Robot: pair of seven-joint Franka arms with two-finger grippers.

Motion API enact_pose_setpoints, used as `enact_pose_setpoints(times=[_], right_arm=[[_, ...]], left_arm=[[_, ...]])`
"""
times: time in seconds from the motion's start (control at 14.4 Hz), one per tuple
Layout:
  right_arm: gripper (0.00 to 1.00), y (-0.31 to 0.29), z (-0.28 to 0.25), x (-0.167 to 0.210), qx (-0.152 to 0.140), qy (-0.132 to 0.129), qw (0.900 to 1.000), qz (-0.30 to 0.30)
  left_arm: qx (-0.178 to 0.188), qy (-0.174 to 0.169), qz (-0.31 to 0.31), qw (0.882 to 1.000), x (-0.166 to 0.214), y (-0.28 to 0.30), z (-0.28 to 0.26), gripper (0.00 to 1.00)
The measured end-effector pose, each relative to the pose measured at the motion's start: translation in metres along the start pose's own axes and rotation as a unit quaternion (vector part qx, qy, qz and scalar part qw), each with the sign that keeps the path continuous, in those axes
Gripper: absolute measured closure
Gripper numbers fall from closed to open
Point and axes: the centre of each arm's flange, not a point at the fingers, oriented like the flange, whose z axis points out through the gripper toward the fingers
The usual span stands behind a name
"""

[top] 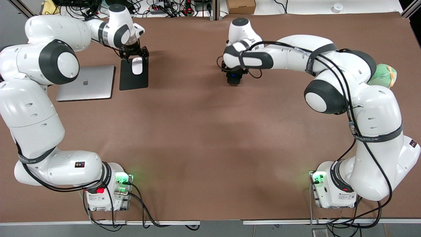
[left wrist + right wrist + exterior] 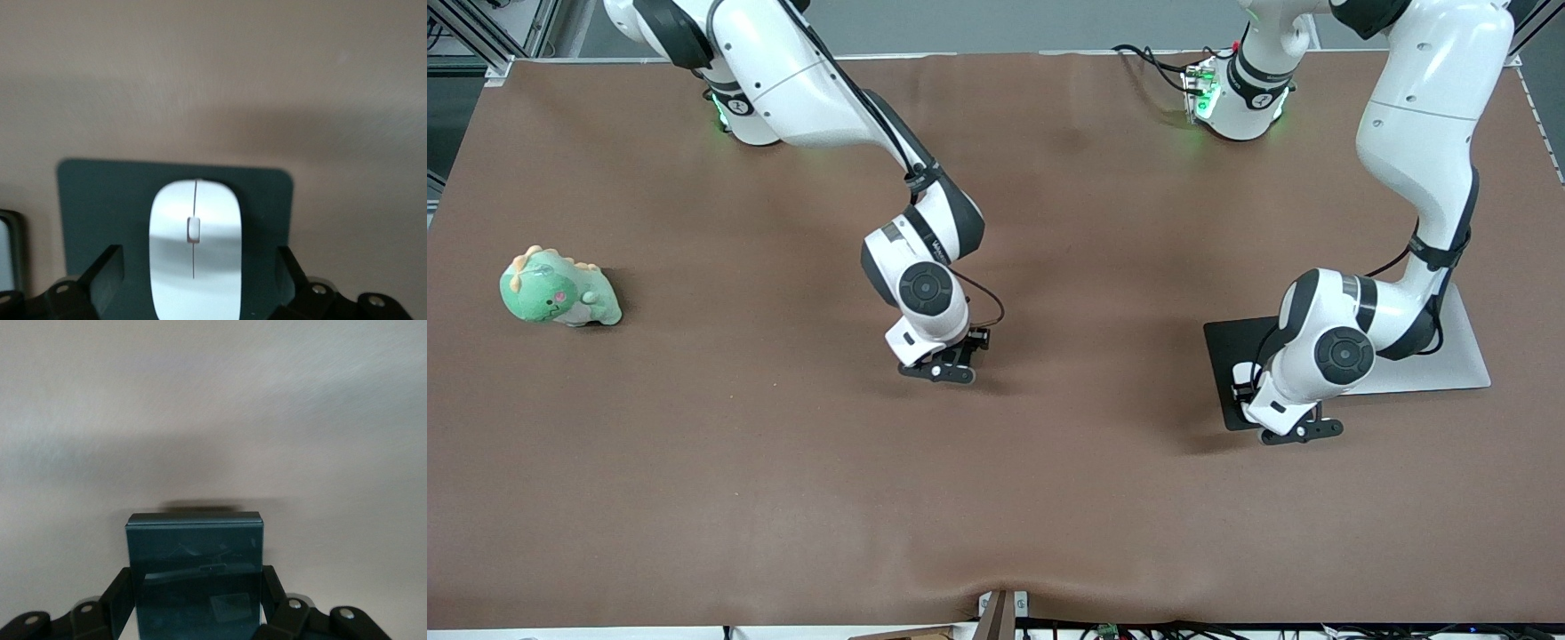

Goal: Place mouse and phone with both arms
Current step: 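Lower the mouse onto the pad while the right gripper lifts the phone, then withdraw the left gripper while the right gripper carries the phone toward the plush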

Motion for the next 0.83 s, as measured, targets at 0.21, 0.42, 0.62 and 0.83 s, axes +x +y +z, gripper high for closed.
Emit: enact_pose_setpoints(times=[0.21,0.42,0.62,0.83], right_arm=[[0.21,0.031,-0.027,0.030,0.000,-0.008,1.000,0.028],[0.21,0.072,-0.043,0.056,-0.009,-0.026,0.999,0.039],[0.21,0.121,-0.055,0.080,-0.009,-0.037,0.998,0.051],[0.21,0.178,-0.058,0.093,-0.007,-0.050,0.998,0.047]], left_arm=[[-0.003,0.049,-0.010,0.999,0.020,-0.007,-0.076,0.00],[-0.010,0.060,-0.032,0.998,0.028,-0.016,-0.150,0.00],[-0.020,0.042,-0.049,0.998,0.017,-0.021,-0.202,0.00],[-0.008,0.019,-0.056,0.998,-0.003,-0.031,-0.265,0.00]])
